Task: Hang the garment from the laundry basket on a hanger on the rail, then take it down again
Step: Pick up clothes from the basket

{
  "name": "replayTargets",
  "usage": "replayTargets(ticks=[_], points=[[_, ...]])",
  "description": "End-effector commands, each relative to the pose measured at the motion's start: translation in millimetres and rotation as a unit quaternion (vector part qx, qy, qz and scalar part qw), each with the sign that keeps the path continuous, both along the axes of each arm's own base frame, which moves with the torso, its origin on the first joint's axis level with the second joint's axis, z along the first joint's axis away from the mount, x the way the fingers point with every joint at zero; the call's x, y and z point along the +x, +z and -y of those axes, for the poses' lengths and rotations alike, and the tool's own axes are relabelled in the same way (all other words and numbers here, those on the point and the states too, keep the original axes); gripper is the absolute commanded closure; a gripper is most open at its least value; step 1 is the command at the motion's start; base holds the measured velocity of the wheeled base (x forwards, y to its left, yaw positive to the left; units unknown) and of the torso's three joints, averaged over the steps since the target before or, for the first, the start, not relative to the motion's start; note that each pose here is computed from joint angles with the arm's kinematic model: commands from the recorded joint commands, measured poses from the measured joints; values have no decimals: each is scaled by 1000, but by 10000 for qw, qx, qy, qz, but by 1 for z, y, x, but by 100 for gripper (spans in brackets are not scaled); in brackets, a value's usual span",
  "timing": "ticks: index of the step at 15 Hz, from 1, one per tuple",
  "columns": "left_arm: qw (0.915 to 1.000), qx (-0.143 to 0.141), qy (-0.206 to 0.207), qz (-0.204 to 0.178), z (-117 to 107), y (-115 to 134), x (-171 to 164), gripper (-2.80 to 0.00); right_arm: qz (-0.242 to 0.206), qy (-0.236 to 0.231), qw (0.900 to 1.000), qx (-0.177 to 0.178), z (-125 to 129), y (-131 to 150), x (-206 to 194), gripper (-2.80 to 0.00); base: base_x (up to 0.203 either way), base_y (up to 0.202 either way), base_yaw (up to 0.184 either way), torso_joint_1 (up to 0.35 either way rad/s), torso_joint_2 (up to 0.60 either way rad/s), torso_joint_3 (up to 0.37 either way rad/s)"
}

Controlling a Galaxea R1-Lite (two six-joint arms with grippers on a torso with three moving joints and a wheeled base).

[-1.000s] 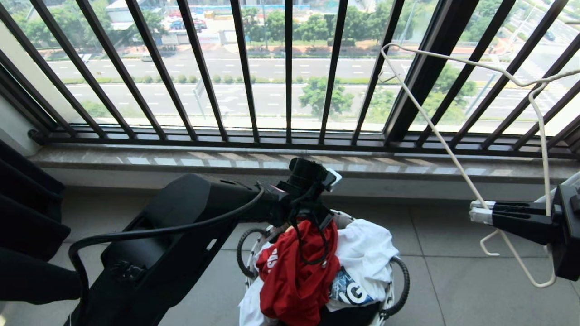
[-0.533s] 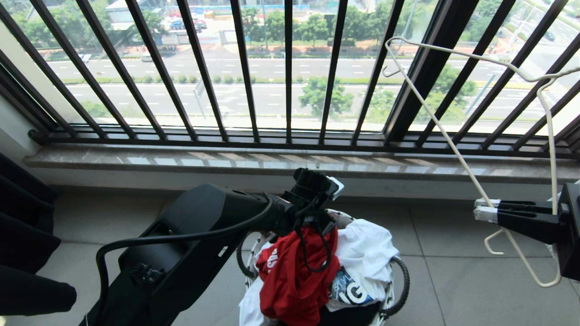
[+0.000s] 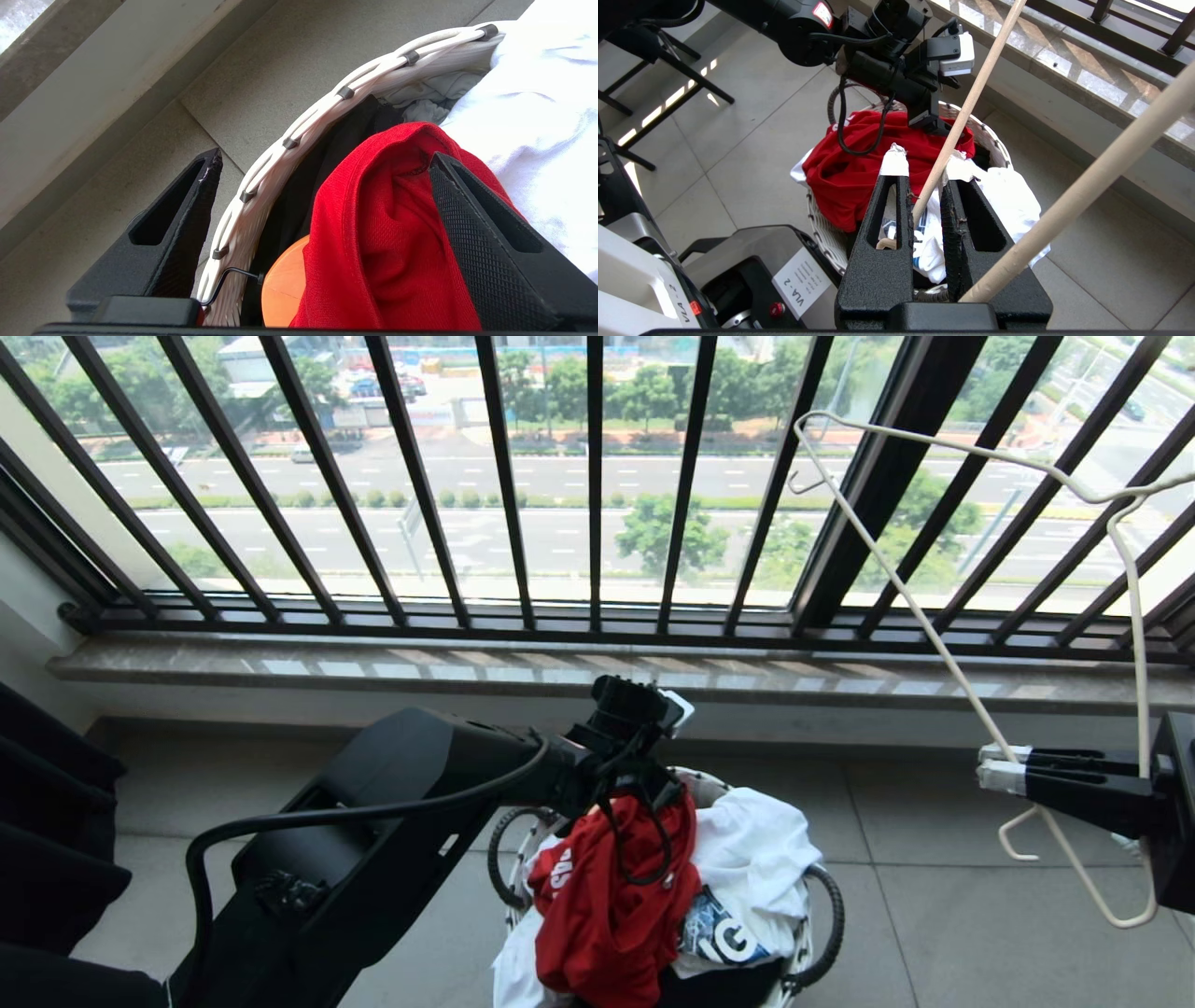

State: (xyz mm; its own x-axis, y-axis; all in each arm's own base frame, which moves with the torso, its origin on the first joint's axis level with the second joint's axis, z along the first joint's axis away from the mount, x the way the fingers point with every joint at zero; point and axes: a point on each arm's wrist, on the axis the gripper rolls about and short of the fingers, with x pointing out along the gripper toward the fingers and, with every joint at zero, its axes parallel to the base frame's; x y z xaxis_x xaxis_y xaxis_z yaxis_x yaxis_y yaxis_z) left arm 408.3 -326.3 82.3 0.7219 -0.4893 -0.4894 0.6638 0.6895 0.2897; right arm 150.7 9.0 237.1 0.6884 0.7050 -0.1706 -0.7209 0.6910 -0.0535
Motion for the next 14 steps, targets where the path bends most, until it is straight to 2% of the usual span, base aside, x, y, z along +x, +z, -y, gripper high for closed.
replayTargets(ticks=[1, 3, 8, 14], points=[[9999, 127, -18, 71, -4, 2, 1, -280, 21, 24, 10000, 0, 0, 1, 0, 0, 0, 0, 0, 0, 0, 0], [9995, 285, 75, 139, -6, -7, 6, -280, 21, 24, 10000, 0, 0, 1, 0, 0, 0, 0, 0, 0, 0, 0], [9993, 333, 89, 117, -7, -10, 6, -280, 41, -5, 9999, 115, 0, 4, 0, 0, 0, 0, 0, 0, 0, 0], [9992, 381, 35, 73, 0, -24, 7, -280, -7, -23, 9998, 196, 0, 5, 1, 0, 0, 0, 0, 0, 0, 0]])
